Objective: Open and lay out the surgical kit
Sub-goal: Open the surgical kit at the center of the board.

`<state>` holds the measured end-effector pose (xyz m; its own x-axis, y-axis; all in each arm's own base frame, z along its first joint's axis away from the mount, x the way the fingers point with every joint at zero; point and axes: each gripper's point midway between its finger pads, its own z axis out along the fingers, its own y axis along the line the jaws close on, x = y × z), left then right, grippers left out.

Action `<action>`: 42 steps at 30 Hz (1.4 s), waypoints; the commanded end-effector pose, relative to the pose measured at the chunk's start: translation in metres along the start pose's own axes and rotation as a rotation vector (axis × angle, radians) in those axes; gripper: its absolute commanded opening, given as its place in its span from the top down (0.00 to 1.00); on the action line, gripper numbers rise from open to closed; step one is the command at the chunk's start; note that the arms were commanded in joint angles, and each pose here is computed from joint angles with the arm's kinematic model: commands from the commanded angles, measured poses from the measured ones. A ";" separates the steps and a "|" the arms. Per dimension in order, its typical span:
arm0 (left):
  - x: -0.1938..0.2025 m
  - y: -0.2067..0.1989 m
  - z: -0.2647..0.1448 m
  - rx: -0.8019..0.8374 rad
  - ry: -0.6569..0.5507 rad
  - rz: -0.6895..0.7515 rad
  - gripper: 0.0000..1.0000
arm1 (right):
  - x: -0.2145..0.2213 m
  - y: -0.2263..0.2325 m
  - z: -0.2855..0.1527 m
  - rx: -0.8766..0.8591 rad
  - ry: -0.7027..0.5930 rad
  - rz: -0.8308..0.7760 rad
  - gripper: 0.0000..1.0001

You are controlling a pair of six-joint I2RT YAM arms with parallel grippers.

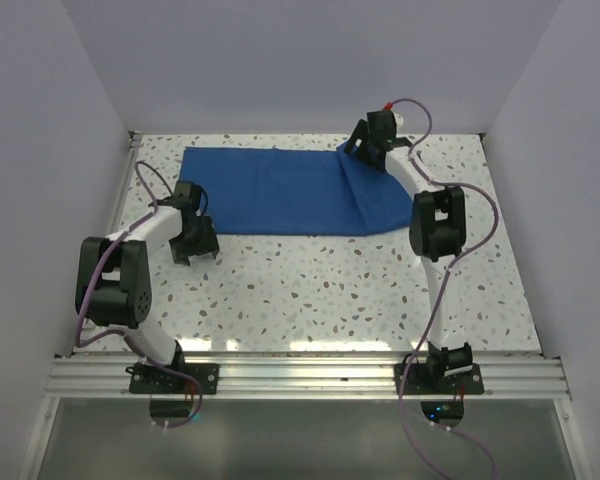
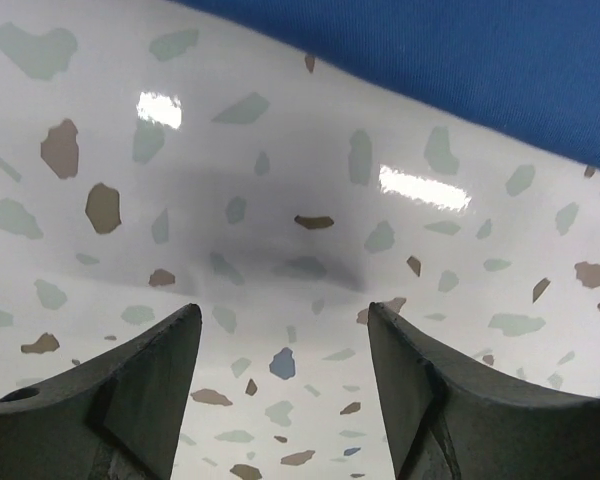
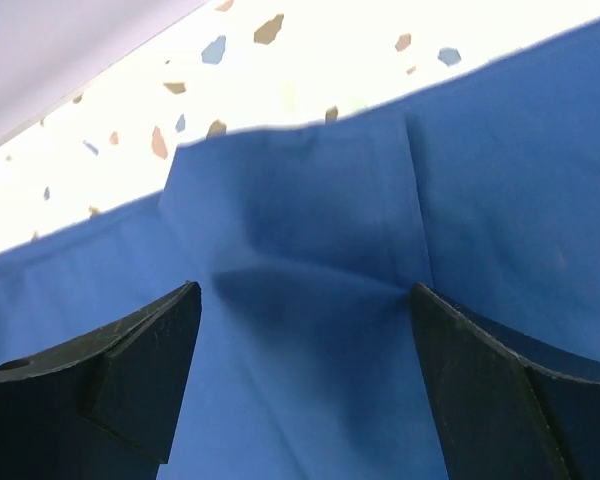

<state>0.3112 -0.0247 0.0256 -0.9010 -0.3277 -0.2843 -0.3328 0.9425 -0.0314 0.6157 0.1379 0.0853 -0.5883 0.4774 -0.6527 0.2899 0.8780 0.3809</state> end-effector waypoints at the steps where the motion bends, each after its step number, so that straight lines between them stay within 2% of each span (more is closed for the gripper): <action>1: 0.011 0.010 -0.014 -0.039 0.000 0.013 0.29 | -0.041 0.017 0.013 -0.008 -0.117 0.032 0.11; 3: 0.014 0.013 -0.017 -0.050 -0.001 0.004 0.29 | -0.056 0.027 0.017 -0.028 -0.155 0.030 0.11; 4: 0.015 0.015 -0.018 -0.057 -0.002 0.000 0.29 | -0.048 0.021 0.031 -0.014 -0.147 0.019 0.11; 8: 0.017 0.018 -0.021 -0.069 -0.008 -0.015 0.29 | -0.060 0.023 0.037 -0.010 -0.204 -0.008 0.11; 10: 0.017 0.019 -0.022 -0.076 -0.010 -0.022 0.29 | -0.060 0.019 0.040 -0.004 -0.212 -0.034 0.14; 14: 0.023 0.021 -0.020 -0.082 0.002 -0.035 0.30 | -0.048 0.008 0.050 0.024 -0.179 -0.062 0.45; 17: 0.024 0.021 -0.019 -0.083 0.003 -0.036 0.30 | -0.034 -0.001 0.054 0.048 -0.135 -0.075 0.52; 20: 0.022 0.021 -0.020 -0.080 -0.002 -0.035 0.30 | -0.021 -0.004 0.057 0.047 -0.090 -0.076 0.53; 23: 0.022 0.020 -0.021 -0.077 -0.006 -0.033 0.30 | -0.012 -0.005 0.056 0.043 -0.056 -0.090 0.76; 24: 0.022 0.020 -0.021 -0.075 -0.006 -0.033 0.30 | -0.011 -0.006 0.053 0.044 -0.049 -0.096 0.95; 25: 0.021 0.019 -0.022 -0.070 -0.009 -0.030 0.30 | -0.013 -0.008 0.051 0.052 -0.053 -0.100 1.00; 30: 0.018 0.019 -0.032 -0.049 -0.044 -0.023 0.30 | -0.025 0.000 0.030 0.041 -0.074 -0.117 1.00; 31: 0.014 0.019 -0.039 -0.044 -0.070 -0.022 0.30 | -0.037 0.006 0.016 0.028 -0.098 -0.119 1.00; 34: -0.001 0.017 -0.061 -0.023 -0.148 -0.021 0.30 | -0.038 0.015 -0.004 0.017 -0.111 -0.153 1.00; 35: -0.005 0.016 -0.067 -0.013 -0.169 -0.021 0.30 | -0.055 0.028 -0.029 -0.009 -0.152 -0.156 1.00; 36: -0.010 0.014 -0.074 0.001 -0.191 -0.021 0.30 | -0.042 0.031 -0.035 -0.008 -0.132 -0.186 1.00; 41: -0.030 -0.001 -0.107 0.094 -0.283 -0.009 0.30 | -0.038 0.059 -0.110 -0.062 -0.177 -0.261 1.00; 42: -0.031 -0.002 -0.109 0.107 -0.291 -0.009 0.30 | -0.031 0.066 -0.136 -0.089 -0.180 -0.282 1.00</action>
<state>0.3013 -0.0181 0.1133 -0.8017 -0.3379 -0.4930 -0.3413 0.9360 -0.0866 0.5875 0.1451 0.1227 -0.5954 0.2825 -0.7521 0.1883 0.9591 0.2111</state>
